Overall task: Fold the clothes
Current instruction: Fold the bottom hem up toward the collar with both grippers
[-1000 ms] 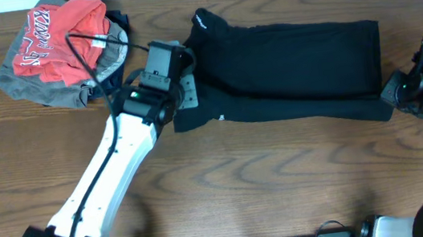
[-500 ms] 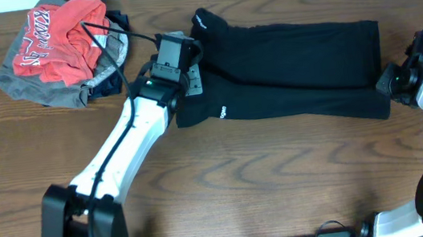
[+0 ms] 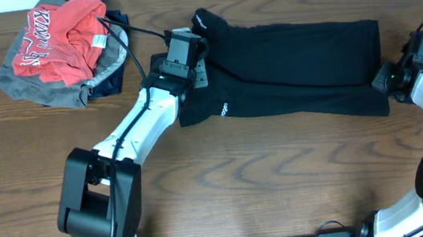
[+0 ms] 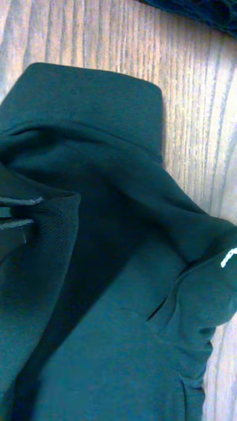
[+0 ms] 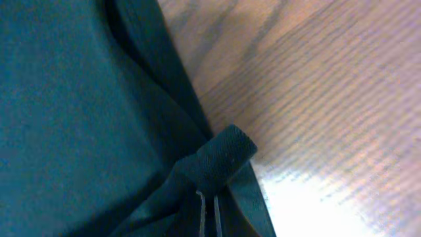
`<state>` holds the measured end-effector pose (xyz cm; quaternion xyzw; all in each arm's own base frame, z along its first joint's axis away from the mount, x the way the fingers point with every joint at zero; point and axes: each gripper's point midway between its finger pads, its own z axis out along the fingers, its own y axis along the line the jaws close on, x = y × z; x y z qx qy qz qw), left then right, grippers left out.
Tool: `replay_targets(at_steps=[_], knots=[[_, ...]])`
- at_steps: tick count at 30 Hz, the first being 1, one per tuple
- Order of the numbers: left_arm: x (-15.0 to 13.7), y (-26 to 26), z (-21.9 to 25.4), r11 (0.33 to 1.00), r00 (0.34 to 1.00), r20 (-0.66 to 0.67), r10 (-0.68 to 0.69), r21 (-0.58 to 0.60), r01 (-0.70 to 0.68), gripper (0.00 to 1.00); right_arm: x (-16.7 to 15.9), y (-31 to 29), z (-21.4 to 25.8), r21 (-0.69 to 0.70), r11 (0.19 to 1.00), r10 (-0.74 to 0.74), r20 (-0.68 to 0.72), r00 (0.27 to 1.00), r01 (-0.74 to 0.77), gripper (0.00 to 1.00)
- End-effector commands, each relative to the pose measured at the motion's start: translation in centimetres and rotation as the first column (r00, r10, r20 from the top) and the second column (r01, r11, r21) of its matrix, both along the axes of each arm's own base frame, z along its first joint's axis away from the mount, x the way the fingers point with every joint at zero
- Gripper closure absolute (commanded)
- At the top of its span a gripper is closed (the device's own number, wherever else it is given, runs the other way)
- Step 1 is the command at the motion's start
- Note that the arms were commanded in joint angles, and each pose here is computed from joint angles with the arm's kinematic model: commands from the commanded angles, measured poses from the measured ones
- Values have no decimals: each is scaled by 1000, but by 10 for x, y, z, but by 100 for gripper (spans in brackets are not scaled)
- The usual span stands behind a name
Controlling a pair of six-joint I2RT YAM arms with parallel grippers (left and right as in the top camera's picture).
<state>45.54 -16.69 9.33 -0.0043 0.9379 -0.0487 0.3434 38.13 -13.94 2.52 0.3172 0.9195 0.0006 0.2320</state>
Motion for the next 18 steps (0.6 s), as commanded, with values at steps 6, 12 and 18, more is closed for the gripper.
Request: replay_targets(at_steps=[6,12,18], knots=[[13,12,3,998,998,39,42,42,-44,84,20,8,-1,-38,997,70,35,997,-68,84],[14,16,4,998,998,41,50,40,-52,31,26,12,7,-37,992,126,54,991,-124,47],[15,18,25,997,997,72,4,72,-10,14,32,18,48,-36,980,195,66,979,-193,42]])
